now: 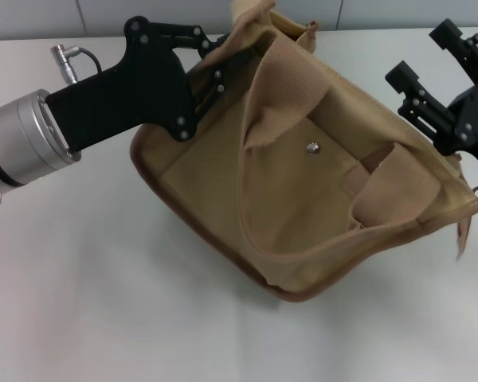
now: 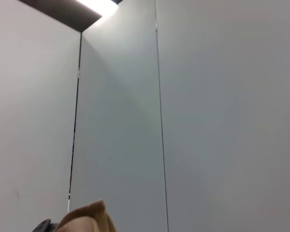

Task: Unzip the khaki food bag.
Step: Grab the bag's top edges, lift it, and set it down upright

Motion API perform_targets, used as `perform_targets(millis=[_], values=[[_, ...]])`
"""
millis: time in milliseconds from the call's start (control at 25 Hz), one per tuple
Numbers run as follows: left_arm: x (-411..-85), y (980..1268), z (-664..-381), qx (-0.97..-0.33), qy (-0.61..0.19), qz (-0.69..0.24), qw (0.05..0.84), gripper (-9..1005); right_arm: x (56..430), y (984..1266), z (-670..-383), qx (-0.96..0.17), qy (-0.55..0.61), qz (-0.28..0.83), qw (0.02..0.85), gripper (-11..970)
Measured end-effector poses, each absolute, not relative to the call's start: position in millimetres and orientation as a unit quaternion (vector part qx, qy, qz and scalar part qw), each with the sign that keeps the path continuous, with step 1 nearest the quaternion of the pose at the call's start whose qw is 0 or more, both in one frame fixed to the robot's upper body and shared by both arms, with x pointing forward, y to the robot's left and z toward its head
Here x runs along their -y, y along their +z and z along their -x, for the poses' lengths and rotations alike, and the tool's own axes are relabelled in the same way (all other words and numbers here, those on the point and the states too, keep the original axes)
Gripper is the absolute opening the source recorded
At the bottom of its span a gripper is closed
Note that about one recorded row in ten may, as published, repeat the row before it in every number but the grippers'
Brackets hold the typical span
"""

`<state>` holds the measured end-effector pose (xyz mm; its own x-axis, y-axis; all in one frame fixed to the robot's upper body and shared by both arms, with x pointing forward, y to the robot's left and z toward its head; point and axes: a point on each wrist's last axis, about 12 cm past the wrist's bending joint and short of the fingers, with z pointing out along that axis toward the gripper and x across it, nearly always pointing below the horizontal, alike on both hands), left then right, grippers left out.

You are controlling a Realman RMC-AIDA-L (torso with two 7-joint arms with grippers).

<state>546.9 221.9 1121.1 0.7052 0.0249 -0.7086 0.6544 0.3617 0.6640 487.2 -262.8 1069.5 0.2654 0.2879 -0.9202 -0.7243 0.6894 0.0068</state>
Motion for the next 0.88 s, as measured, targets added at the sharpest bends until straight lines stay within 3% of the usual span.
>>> perform_targets(millis=[280, 640, 880], values=[[-223.2, 1118.1, -542.6, -0.325, -0.212, -0.524, 0.758, 84, 259.2, 1073.5, -502.5, -0.511, 0.310, 0.238, 0.765, 826], [-223.3, 1119.3, -542.5, -0.321, -0.213, -0.523, 0.760, 84, 259.7, 1070.2, -510.0, -0.499, 0.191, 0.433, 0.726, 826], [-222.1, 1119.6, -542.6, -0.321, -0.215, -0.521, 0.761, 84, 254.8, 1064.9, -505.9, -0.458, 0.127, 0.478, 0.739, 826]])
